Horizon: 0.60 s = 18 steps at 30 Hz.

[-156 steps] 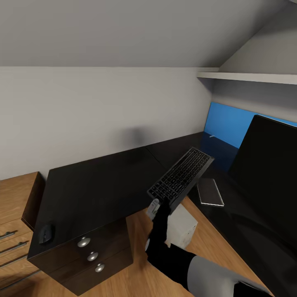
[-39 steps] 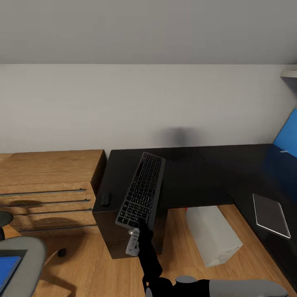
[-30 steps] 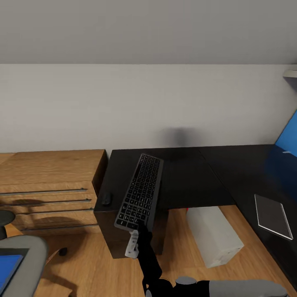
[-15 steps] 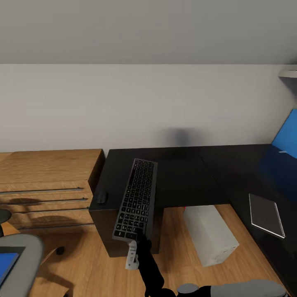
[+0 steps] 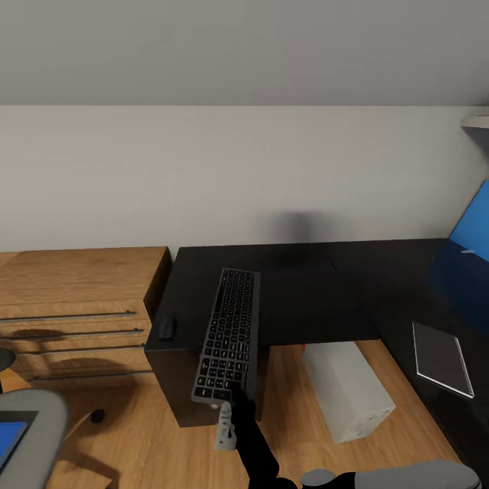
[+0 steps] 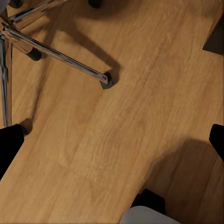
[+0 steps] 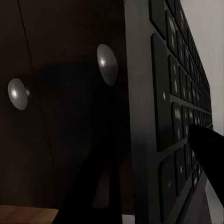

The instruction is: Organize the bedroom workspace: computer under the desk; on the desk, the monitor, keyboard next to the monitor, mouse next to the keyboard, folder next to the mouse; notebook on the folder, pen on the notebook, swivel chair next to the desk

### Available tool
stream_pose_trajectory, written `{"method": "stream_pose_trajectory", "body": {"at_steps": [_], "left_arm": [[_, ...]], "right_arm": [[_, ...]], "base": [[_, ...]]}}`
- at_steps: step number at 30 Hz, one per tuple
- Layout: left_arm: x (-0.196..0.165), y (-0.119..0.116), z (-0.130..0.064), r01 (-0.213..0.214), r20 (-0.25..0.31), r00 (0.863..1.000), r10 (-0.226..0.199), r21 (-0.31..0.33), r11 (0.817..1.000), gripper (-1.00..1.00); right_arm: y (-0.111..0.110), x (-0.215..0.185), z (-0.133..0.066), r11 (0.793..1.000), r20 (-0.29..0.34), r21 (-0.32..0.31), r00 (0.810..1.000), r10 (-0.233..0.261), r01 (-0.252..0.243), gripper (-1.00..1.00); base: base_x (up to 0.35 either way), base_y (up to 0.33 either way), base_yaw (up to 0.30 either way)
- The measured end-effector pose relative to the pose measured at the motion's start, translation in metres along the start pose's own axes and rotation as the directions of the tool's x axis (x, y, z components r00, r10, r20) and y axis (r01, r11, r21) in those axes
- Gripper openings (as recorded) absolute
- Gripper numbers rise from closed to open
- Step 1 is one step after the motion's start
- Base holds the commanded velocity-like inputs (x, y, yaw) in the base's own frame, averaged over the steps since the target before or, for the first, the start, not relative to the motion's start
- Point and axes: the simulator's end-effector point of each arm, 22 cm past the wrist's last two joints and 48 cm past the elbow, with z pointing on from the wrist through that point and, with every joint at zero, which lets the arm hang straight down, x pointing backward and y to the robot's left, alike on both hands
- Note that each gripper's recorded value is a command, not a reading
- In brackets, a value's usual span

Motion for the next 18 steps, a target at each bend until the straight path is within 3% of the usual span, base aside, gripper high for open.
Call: {"method": "stream_pose_trajectory", "body": {"at_steps": [7, 13, 18], "left_arm": [[0.0001, -0.0008, 0.0000, 0.001, 0.000, 1.000, -0.001, 0.001, 1.000, 1.00], [0.0000, -0.0009, -0.0002, 0.001, 0.000, 1.000, -0.001, 0.002, 1.000, 1.00], [0.0000, -0.0010, -0.0001, 0.001, 0.000, 1.000, -0.001, 0.001, 1.000, 1.00]], "right_arm": [[0.0057, -0.0006, -0.0001, 1.000, 0.001, -0.023, 1.000, 0.001, -0.001, -1.00], [0.0082, -0.0010, -0.0002, 0.999, 0.001, -0.036, 1.000, -0.002, 0.002, -1.00], [0.0090, -0.0008, 0.0001, 0.999, 0.000, -0.038, 1.000, -0.002, 0.002, -1.00]], "base": [[0.094, 0.000, 0.000], [0.272, 0.000, 0.000], [0.086, 0.000, 0.000]]}}
